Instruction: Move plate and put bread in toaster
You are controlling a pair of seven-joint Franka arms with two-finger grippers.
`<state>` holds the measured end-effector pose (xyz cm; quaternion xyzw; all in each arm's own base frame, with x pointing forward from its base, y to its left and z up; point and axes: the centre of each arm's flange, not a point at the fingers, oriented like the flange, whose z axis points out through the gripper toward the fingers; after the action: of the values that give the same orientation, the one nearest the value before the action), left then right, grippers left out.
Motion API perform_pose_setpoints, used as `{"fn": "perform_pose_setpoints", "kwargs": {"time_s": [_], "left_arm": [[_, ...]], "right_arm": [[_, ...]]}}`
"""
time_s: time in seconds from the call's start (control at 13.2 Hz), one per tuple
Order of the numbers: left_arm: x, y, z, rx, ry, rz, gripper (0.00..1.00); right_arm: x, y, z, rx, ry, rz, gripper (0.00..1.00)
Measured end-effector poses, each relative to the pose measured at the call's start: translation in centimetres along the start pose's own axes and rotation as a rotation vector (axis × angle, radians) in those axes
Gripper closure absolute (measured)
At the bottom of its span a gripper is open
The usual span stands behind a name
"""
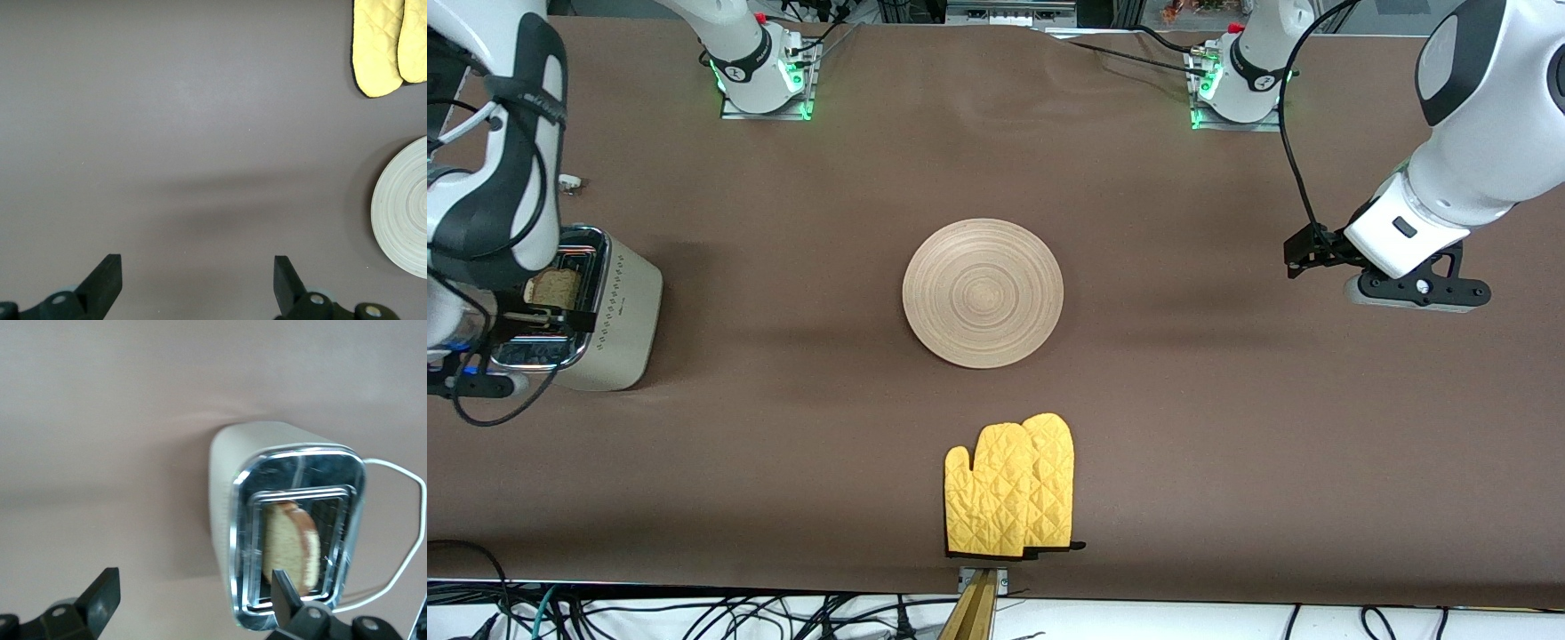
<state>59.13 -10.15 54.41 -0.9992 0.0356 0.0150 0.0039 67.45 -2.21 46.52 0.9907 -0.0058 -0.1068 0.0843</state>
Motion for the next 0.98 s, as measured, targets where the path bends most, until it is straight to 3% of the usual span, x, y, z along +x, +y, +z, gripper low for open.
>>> {"fn": "perform_pose_setpoints", "kwargs": {"time_s": [0.15, 0.45, 0.68, 0.98], "left_arm": [[0.0, 0.6, 0.2, 0.000, -0.004, 0.011, 0.00], [0.1, 0.9, 0.5, 0.001, -0.008, 0.014, 0.00], [0.2, 0.6, 0.5, 0.001, -0.008, 0.010, 0.00], [0.2, 0.6, 0.5, 0.001, -0.008, 0.010, 0.00]], "right_arm": [[-1.2, -3.5, -2.6, 0.006, 0.027, -0.057, 0.00], [-3.5, -8.7, -5.2, 0.013, 0.017, -0.143, 0.00], [-3.8, -9.8, -4.9, 0.085, 0.012, -0.198, 0.00], [-5.8, -6.1, -7.8, 0.185, 0.130, -0.190, 0.00]]}}
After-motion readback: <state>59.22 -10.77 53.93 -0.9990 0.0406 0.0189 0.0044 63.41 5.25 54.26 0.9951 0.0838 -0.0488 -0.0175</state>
